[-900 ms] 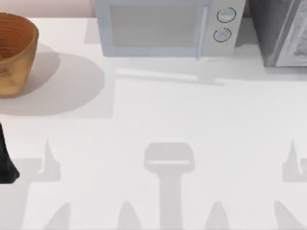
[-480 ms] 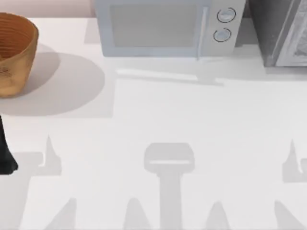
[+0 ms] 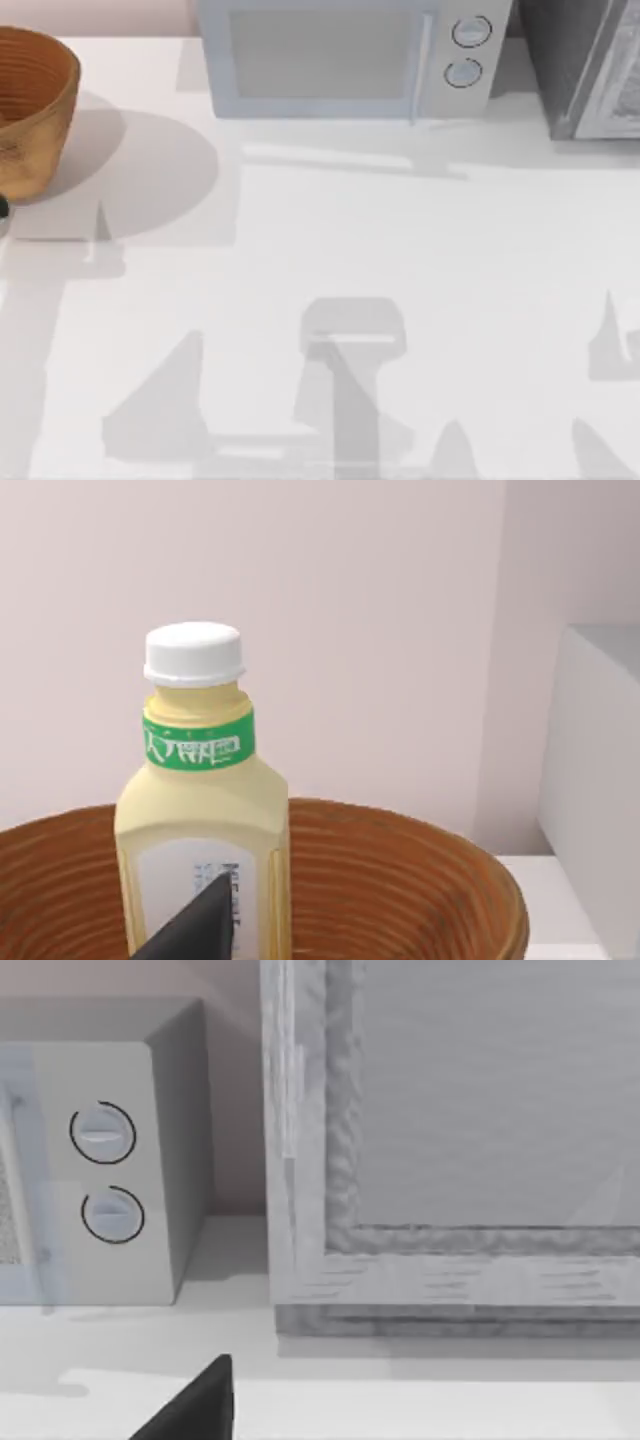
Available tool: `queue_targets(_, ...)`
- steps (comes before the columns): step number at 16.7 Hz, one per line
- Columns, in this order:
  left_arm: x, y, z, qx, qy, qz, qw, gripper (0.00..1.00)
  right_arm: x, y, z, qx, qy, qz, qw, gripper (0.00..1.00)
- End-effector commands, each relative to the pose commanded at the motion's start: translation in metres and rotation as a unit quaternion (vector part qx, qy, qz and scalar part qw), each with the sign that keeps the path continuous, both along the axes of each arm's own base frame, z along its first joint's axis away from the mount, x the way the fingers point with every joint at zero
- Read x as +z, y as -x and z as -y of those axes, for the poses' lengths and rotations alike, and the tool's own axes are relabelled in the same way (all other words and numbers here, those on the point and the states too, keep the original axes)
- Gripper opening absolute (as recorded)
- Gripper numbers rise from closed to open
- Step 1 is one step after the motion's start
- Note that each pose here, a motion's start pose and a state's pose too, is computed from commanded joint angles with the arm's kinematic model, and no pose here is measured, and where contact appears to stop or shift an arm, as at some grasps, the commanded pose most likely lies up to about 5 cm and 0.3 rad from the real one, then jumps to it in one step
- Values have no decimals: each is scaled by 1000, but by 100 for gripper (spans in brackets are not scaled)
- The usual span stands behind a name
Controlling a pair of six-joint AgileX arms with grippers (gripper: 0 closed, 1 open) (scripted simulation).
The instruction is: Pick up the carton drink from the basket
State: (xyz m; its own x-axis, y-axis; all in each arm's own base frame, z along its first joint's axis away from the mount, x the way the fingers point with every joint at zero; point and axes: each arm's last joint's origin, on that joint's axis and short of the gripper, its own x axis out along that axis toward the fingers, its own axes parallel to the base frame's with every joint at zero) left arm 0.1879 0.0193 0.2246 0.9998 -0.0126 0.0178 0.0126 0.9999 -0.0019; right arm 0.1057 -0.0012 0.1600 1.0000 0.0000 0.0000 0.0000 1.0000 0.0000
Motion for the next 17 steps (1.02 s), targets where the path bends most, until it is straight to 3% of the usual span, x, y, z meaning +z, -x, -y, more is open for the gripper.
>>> queue_targets(4, -3, -63, -23, 2, -1, 7, 1000, 100, 0, 0, 0, 0, 0, 0, 1000, 100)
queue_targets(9, -48, -125, -54, 3, 0, -4, 1000, 100, 0, 0, 0, 0, 0, 0, 1000, 100)
queue_targets(13, -85, -149, -70, 0, 1, -10, 1000, 100, 0, 0, 0, 0, 0, 0, 1000, 100)
queue_targets(17, -97, -154, -75, -1, 2, -12, 1000, 100, 0, 0, 0, 0, 0, 0, 1000, 100)
